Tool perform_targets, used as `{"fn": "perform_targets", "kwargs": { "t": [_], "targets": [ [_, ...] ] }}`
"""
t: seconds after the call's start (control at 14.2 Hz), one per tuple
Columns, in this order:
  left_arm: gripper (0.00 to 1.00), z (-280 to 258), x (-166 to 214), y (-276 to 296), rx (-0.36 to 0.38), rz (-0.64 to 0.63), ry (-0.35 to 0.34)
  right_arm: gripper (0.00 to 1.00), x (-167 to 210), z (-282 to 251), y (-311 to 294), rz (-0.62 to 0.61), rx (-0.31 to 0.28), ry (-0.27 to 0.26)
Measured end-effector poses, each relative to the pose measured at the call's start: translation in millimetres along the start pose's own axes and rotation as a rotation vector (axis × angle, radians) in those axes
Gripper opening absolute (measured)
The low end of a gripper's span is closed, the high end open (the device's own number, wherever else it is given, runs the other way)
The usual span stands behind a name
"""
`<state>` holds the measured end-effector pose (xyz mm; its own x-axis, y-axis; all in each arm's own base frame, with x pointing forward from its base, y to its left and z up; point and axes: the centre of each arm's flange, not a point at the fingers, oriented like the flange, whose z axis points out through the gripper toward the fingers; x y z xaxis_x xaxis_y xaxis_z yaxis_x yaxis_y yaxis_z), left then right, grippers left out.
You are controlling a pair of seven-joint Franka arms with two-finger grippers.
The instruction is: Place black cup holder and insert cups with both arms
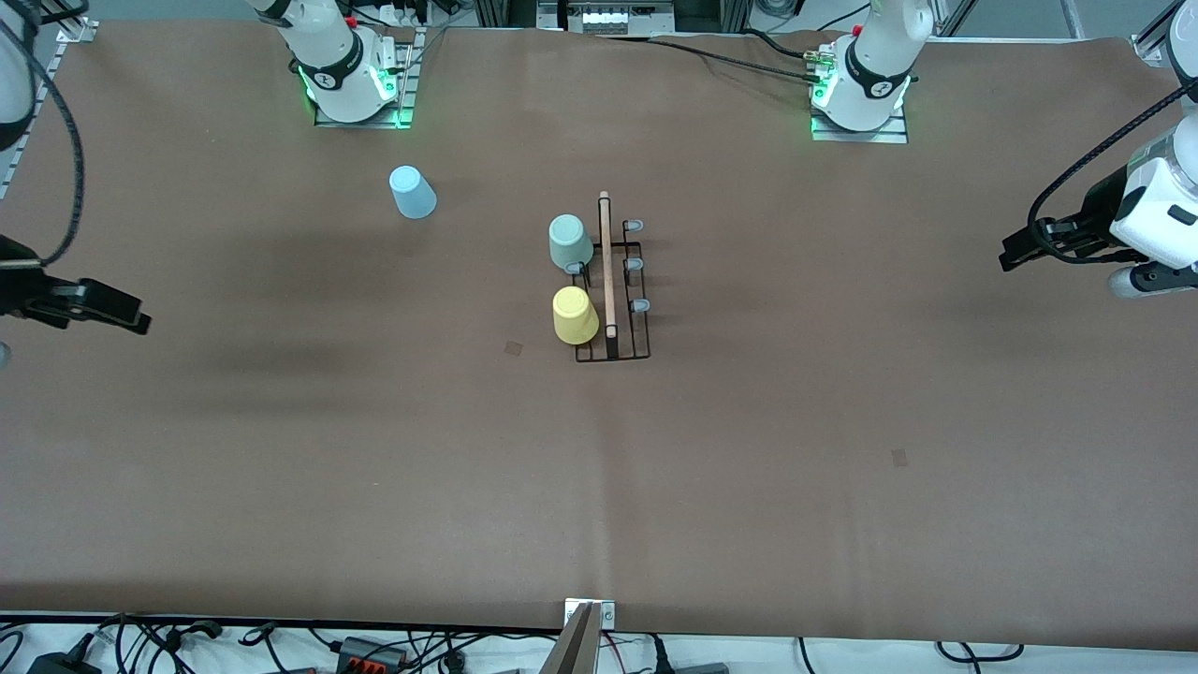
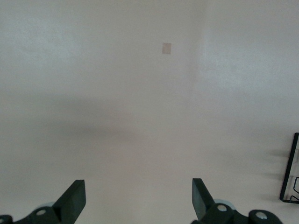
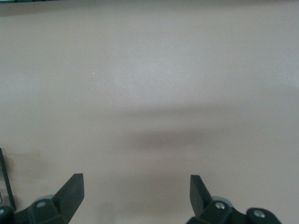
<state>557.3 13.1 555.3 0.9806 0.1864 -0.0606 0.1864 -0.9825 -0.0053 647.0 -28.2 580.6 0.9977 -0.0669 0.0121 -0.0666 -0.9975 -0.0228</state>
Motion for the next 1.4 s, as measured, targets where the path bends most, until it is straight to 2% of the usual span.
{"fn": "perform_targets", "kwargs": {
  "t": [0.56,0.98,1.4],
  "targets": [
    [1.00,0.1,-0.1,-0.1,0.000,0.000,-0.001,1.00,-34.7,5.1,-1.4,-0.027,-0.002,-0.030],
    [1.00,0.2,-0.2,-0.2,0.000,0.000,-0.002,1.00,-79.9,7.3,1.6,-0.028,0.003,-0.015],
    [1.00,0.8,-0.9,-0.3,0.001,0.000,-0.008,1.00,-86.7,-1.8,1.2,-0.036,0.004,-0.001]
  ]
}}
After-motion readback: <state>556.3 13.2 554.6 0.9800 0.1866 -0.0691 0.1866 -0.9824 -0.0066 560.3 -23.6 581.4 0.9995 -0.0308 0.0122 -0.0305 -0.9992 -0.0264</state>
